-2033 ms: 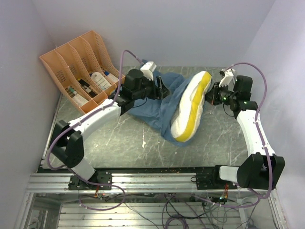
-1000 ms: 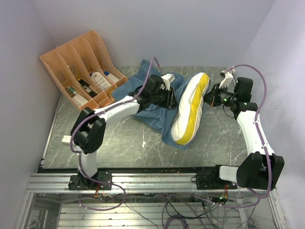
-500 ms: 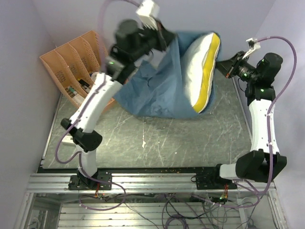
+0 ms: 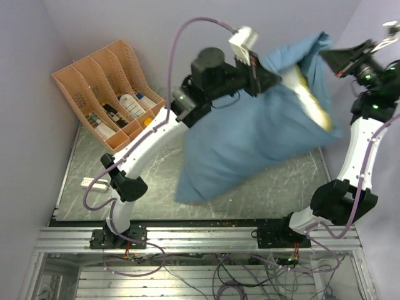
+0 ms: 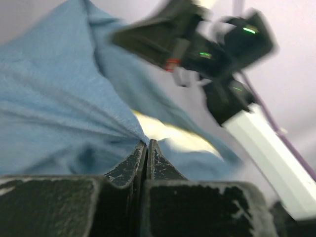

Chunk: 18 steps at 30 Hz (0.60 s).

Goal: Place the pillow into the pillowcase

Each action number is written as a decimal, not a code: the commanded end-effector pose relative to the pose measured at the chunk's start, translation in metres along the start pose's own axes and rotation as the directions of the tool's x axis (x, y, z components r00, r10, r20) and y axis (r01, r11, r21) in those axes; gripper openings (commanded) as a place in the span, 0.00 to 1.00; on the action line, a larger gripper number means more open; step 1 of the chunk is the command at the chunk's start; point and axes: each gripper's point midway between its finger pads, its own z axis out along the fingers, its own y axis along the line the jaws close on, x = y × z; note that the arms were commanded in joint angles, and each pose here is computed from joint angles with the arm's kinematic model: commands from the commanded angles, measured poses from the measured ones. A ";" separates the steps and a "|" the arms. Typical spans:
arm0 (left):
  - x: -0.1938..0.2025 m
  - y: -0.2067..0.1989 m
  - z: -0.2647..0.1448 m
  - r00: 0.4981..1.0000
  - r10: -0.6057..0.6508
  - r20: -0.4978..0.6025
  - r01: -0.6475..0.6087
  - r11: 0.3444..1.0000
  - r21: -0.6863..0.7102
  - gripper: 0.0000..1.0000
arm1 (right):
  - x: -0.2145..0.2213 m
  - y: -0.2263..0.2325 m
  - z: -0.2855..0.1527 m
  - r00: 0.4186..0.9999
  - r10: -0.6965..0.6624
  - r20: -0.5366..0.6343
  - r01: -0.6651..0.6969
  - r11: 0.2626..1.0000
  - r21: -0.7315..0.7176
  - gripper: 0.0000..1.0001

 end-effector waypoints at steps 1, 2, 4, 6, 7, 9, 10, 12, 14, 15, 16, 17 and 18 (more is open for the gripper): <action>-0.080 0.003 -0.036 0.982 0.076 0.171 -0.067 0.996 -0.059 0.07 | 0.034 0.105 0.030 0.997 0.005 -0.072 -0.023 0.967 -0.253 0.00; -0.094 0.031 -0.042 0.978 0.055 0.202 -0.035 0.994 -0.102 0.07 | 0.045 0.154 0.038 0.996 -0.027 -0.089 -0.005 0.941 -0.339 0.00; -0.125 0.082 -0.061 0.963 0.035 0.268 0.014 0.984 -0.178 0.07 | 0.051 0.242 0.034 0.995 -0.026 -0.095 -0.027 0.858 -0.514 0.00; -0.163 0.099 -0.084 0.938 0.050 0.344 0.021 0.979 -0.201 0.07 | 0.039 0.269 0.027 0.996 -0.017 -0.092 -0.040 0.817 -0.575 0.00; -0.181 0.098 -0.095 0.923 0.059 0.379 0.018 0.980 -0.197 0.07 | 0.027 0.269 0.028 0.997 -0.038 -0.068 -0.007 0.825 -0.566 0.00; -0.214 0.087 -0.119 0.891 0.071 0.449 0.007 0.985 -0.171 0.07 | 0.019 0.226 0.040 0.992 -0.105 -0.065 0.067 0.900 -0.430 0.00; -0.228 0.074 -0.130 0.874 0.079 0.479 -0.005 0.988 -0.152 0.07 | 0.013 0.199 0.041 0.993 -0.101 -0.056 0.073 0.925 -0.374 0.00; -0.249 0.052 -0.151 0.845 0.108 0.524 -0.036 0.989 -0.146 0.07 | 0.006 0.137 0.038 0.997 -0.065 -0.035 0.054 0.968 -0.246 0.00; -0.259 0.032 -0.164 0.827 0.131 0.547 -0.065 0.988 -0.140 0.07 | 0.009 0.089 0.035 0.998 -0.040 -0.040 0.034 0.990 -0.138 0.00; -0.261 0.024 -0.168 0.824 0.135 0.550 -0.073 0.988 -0.134 0.07 | 0.015 0.080 0.035 0.998 -0.031 -0.047 0.025 0.992 -0.121 0.00; -0.262 0.020 -0.170 0.826 0.134 0.548 -0.077 0.989 -0.127 0.07 | 0.021 0.077 0.034 0.998 -0.017 -0.056 0.011 0.993 -0.121 0.00; -0.261 0.017 -0.171 0.826 0.136 0.547 -0.082 0.989 -0.122 0.07 | 0.027 0.080 0.033 0.998 -0.007 -0.062 -0.002 0.991 -0.133 0.00; -0.261 0.018 -0.172 0.826 0.139 0.547 -0.082 0.988 -0.128 0.07 | 0.035 0.091 0.034 0.998 0.003 -0.071 -0.014 0.986 -0.164 0.00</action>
